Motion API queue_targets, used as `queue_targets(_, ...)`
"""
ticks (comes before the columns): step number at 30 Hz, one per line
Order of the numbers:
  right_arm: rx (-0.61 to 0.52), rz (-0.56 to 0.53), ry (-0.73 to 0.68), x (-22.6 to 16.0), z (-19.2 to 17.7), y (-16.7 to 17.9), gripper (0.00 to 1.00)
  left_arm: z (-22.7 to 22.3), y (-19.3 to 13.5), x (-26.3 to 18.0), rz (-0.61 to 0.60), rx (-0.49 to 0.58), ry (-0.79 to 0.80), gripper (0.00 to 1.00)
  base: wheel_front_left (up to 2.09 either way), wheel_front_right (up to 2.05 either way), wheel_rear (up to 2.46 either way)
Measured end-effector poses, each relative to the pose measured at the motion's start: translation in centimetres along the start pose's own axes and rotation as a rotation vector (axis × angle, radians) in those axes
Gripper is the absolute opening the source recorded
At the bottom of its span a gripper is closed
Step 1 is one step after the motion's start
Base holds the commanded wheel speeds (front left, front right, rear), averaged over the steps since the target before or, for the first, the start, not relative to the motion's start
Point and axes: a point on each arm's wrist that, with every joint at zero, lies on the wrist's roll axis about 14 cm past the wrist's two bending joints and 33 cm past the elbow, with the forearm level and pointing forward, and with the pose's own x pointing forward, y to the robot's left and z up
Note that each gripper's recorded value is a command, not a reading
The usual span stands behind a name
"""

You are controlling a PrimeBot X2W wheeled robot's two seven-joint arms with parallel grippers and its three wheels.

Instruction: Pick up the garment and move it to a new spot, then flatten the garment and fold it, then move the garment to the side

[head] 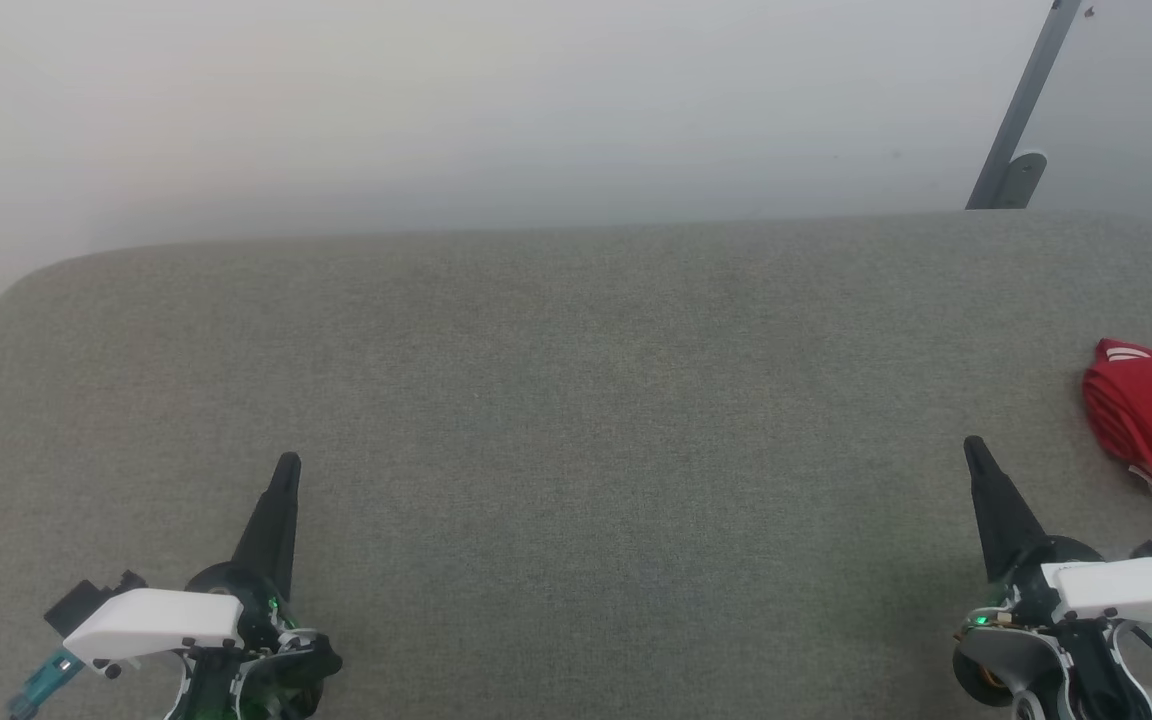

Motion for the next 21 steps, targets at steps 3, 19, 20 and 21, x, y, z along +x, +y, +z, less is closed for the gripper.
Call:
queue_targets(3,0.000,0.000,0.000,0.00,0.01,0.00,0.00,-0.01,0.00,0.00,0.000,0.000,0.000,0.00,0.00,0.00,0.00)
queue_targets(19,0.000,0.000,0.000,0.00,0.01,0.00,0.00,0.00,0.01,0.00,0.000,-0.001,0.000,0.00,0.00,0.00,0.00)
queue_targets(20,0.000,0.000,0.000,0.00,0.00,0.00,0.00,0.01,0.01,0.00,0.000,-0.001,0.000,0.00,0.00,0.00,0.00)
queue_targets(21,0.000,0.000,0.000,0.00,0.01,0.00,0.00,0.00,0.01,0.00,0.000,-0.001,0.000,0.00,0.00,0.00,0.00)
